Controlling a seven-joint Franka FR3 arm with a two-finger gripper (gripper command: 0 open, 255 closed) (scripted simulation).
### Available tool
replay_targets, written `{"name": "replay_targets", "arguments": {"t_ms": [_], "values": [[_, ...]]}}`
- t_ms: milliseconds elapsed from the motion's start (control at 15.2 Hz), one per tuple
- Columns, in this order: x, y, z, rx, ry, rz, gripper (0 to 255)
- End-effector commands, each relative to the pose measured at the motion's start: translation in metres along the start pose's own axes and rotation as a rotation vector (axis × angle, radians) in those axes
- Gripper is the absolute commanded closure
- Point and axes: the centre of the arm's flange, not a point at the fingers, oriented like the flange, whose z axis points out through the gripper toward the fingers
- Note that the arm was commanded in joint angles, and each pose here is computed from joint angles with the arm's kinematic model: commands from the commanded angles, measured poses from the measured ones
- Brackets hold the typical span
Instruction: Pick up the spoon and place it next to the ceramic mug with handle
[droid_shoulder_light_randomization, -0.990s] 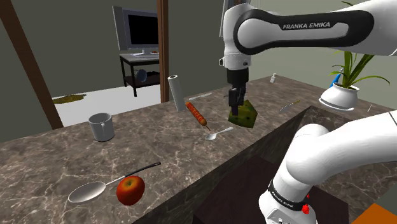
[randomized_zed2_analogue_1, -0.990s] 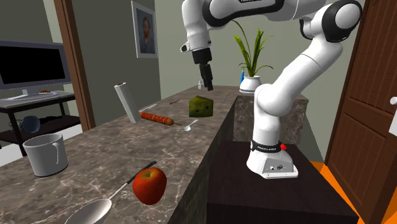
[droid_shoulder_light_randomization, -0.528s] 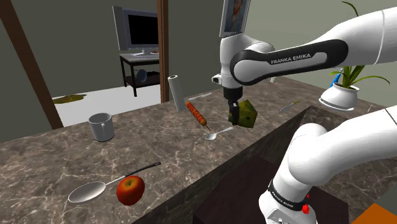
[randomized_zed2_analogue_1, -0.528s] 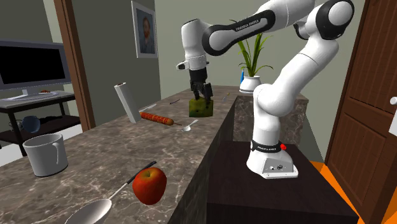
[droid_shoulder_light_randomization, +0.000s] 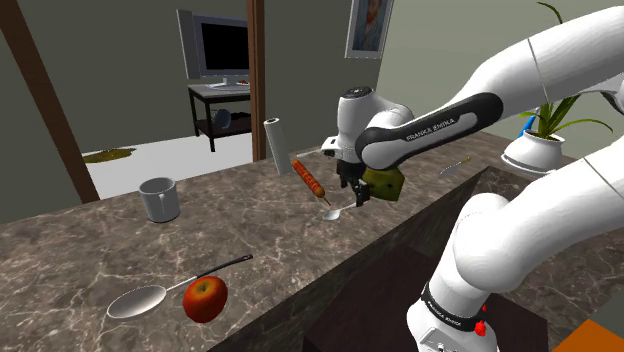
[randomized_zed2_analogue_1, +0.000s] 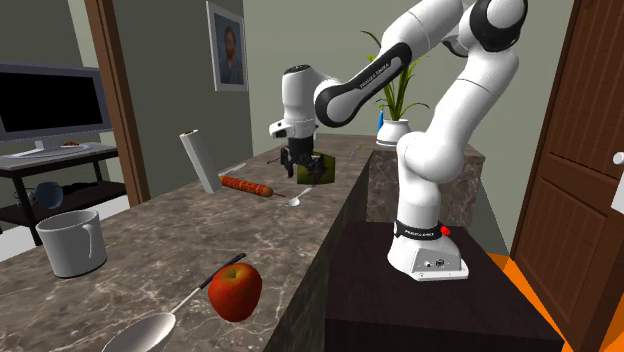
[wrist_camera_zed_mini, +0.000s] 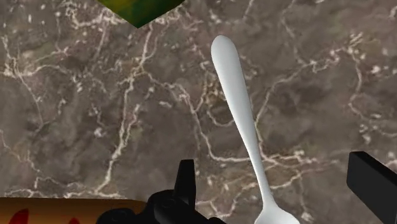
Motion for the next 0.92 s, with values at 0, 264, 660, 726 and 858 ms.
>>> {"name": "replay_targets", "arguments": {"t_ms": [0, 264, 660, 726, 858], "values": [[0.002, 0.003, 0.01, -0.014, 0.003, -0.037, 0], [0.002, 0.003, 0.031, -0.014, 0.003, -0.037, 0], [0.002, 0.003, 0.045, -0.014, 0.003, -0.037, 0], [0.002, 0.003, 0.045, -0.014, 0.003, -0.037, 0], [0.002, 0.003, 0.045, -0.014, 0.003, -0.037, 0]]}}
